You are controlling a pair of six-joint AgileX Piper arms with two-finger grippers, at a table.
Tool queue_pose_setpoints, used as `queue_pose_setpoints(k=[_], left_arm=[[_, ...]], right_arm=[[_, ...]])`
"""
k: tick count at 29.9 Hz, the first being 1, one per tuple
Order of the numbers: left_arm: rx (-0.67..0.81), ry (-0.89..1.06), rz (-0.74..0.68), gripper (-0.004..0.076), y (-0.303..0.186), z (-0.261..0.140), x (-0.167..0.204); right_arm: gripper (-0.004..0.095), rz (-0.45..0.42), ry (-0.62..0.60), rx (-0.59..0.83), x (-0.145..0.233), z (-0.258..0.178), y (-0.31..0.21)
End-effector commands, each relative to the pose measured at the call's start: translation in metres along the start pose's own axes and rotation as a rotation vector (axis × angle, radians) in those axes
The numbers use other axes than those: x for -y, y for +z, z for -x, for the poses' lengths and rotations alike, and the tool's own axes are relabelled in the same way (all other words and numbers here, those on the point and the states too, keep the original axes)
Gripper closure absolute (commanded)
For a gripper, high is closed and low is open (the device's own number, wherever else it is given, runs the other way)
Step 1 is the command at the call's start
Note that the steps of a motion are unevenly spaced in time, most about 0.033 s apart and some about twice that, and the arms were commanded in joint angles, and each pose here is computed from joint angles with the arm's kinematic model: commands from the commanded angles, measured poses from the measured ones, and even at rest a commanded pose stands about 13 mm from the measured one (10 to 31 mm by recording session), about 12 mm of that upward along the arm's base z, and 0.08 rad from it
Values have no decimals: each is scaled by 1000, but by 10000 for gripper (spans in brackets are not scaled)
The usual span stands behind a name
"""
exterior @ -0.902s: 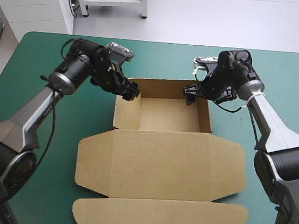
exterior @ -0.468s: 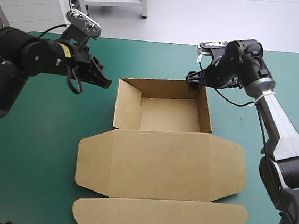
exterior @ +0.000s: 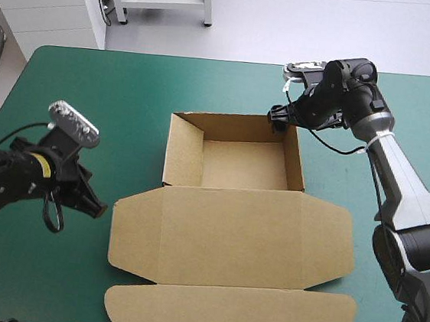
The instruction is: Fold the box
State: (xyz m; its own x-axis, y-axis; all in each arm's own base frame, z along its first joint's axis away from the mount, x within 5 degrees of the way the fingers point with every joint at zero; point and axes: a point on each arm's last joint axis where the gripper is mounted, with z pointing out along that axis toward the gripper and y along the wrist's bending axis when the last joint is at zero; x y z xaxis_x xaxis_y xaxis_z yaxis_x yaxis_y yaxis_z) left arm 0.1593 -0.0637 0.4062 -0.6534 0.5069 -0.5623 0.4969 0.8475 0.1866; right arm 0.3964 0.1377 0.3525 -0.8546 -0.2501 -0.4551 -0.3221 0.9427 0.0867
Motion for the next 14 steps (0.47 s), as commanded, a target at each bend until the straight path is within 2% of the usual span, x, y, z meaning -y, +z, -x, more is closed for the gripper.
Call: queue_pose_setpoints(k=[1,8,14], left_arm=[[-35,-36,-1,731,2,-31,6],[-45,-53,-3,731,13,-74,15],[8,-49,33,731,2,-82,13]], right_arm=[[32,-8,-26,35,0,-1,-20],[32,-4,-18,-36,2,0,14],[32,-7,-1,-97,5,-1,43]])
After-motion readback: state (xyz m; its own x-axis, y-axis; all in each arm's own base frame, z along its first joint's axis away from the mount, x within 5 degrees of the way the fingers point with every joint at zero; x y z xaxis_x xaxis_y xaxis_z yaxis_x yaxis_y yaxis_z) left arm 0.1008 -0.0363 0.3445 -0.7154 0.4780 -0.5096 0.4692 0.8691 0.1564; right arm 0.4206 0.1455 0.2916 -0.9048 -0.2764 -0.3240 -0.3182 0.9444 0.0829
